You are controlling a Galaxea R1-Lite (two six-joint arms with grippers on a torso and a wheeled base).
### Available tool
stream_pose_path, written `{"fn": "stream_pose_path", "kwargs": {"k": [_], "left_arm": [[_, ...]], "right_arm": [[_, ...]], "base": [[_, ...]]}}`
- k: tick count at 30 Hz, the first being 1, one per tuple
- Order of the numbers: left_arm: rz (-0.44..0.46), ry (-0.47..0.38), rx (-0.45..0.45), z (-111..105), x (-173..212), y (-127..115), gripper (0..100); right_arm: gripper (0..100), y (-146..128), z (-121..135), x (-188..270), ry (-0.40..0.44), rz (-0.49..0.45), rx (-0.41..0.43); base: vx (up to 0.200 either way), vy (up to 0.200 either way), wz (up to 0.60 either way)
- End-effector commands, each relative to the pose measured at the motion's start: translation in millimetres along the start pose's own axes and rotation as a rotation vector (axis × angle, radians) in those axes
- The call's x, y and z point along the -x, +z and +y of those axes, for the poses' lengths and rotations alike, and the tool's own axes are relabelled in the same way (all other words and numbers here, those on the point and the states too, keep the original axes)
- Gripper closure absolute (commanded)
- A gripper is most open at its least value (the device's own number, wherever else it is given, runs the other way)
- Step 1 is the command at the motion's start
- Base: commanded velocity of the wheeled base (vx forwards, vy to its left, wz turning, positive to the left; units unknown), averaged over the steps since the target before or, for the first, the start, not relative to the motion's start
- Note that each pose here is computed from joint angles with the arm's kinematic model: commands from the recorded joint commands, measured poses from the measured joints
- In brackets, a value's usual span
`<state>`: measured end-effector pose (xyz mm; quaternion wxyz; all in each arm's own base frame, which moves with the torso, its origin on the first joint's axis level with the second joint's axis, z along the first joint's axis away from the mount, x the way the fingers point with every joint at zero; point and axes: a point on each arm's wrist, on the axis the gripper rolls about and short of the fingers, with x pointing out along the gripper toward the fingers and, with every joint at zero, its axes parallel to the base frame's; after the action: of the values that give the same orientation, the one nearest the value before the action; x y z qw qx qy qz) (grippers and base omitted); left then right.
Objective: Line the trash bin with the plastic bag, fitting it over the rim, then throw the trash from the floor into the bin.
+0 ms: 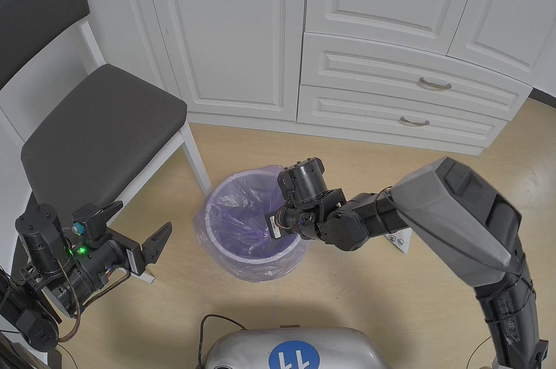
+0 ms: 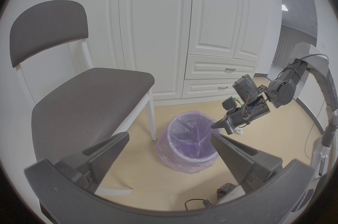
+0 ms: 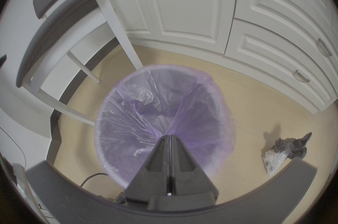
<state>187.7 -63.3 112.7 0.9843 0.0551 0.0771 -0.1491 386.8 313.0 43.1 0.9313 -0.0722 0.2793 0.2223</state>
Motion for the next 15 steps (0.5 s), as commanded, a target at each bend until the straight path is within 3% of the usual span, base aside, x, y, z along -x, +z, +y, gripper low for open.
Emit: {"fn": "stream_pose_path", "kwargs": {"k": [1, 2, 5, 9, 10, 11, 13, 15], "left_arm": [[-0.02, -0.03, -0.004, -5.1, 4.4, 0.0, 0], [-0.024, -0.029, -0.004, -5.0, 4.7, 0.3, 0], [-0.029, -0.029, -0.004, -5.3, 4.9, 0.6, 0], [-0.027, -0.027, -0.003, -5.3, 4.5, 0.3, 0], [-0.027, -0.027, -0.003, -5.3, 4.5, 0.3, 0], [-0.042, -0.025, 0.0, -4.8, 5.0, 1.7, 0], [-0.065, -0.017, 0.006, -3.7, 5.5, 3.7, 0], [-0.108, -0.012, 0.008, -3.1, 9.5, 5.6, 0]], "right_arm": [[100, 18.0, -10.9, 73.2, -0.041, -0.056, -0.05], [0, 18.2, -13.5, 85.3, -0.053, -0.056, -0.052], [0, 14.5, -19.8, 121.3, -0.083, -0.064, -0.056], [0, 5.8, -30.0, 169.3, -0.148, -0.219, -0.075], [0, 5.8, -30.0, 169.3, -0.148, -0.219, -0.075], [0, 3.6, -37.9, 196.1, -0.153, -0.337, -0.04], [0, 3.4, -46.3, 219.6, -0.168, -0.429, 0.016], [0, -2.3, -68.7, 253.2, -0.236, -0.517, 0.074]], "base": [[0.0, 0.0, 0.0], [0.0, 0.0, 0.0], [0.0, 0.0, 0.0], [0.0, 0.0, 0.0], [0.0, 0.0, 0.0], [0.0, 0.0, 0.0], [0.0, 0.0, 0.0], [0.0, 0.0, 0.0]]}}
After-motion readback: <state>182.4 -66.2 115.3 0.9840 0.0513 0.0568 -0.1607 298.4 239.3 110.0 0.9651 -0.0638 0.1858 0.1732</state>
